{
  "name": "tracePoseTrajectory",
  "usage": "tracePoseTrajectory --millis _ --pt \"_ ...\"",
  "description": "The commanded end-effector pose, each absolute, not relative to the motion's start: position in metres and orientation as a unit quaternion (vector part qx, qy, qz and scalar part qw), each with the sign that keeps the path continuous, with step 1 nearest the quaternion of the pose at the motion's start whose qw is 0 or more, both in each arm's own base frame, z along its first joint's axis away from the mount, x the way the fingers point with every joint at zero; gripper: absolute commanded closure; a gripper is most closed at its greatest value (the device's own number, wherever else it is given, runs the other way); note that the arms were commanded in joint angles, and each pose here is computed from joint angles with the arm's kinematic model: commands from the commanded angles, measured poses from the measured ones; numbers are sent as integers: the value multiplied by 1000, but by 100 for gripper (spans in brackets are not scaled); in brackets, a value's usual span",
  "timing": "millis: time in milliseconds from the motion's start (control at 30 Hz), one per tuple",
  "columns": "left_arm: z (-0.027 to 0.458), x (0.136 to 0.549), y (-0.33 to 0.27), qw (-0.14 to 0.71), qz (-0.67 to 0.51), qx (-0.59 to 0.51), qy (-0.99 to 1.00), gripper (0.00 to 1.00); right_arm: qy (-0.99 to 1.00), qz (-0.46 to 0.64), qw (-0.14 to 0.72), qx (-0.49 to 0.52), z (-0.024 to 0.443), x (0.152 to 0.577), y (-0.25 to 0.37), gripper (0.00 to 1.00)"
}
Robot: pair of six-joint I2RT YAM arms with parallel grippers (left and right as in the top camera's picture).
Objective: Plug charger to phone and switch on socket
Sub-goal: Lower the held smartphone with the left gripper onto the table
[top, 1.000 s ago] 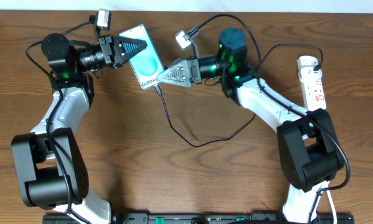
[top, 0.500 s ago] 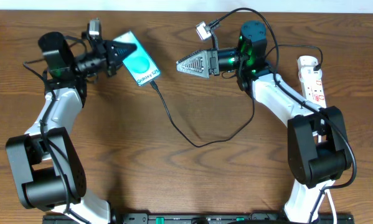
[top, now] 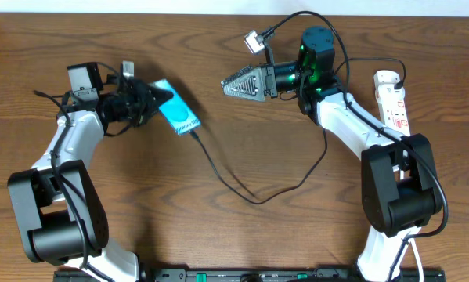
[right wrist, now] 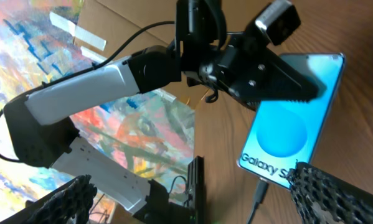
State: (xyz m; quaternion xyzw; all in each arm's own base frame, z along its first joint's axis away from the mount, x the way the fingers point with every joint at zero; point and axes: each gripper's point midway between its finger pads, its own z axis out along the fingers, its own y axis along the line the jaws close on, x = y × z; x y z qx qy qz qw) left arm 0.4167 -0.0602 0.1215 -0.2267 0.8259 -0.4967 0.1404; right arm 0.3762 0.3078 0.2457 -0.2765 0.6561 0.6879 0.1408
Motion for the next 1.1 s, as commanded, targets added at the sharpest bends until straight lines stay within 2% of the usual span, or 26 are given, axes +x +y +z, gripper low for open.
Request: tracePoseTrajectory --millis 0,433,1067 --pt "109 419 -47 171 -441 -204 858 93 644 686 153 -300 252 373 306 1" --pt "55 374 -26 78 -326 -287 897 92 648 685 146 -299 247 371 308 1" --pt "17 339 -15 39 -252 -311 916 93 647 685 144 -303 245 366 317 1"
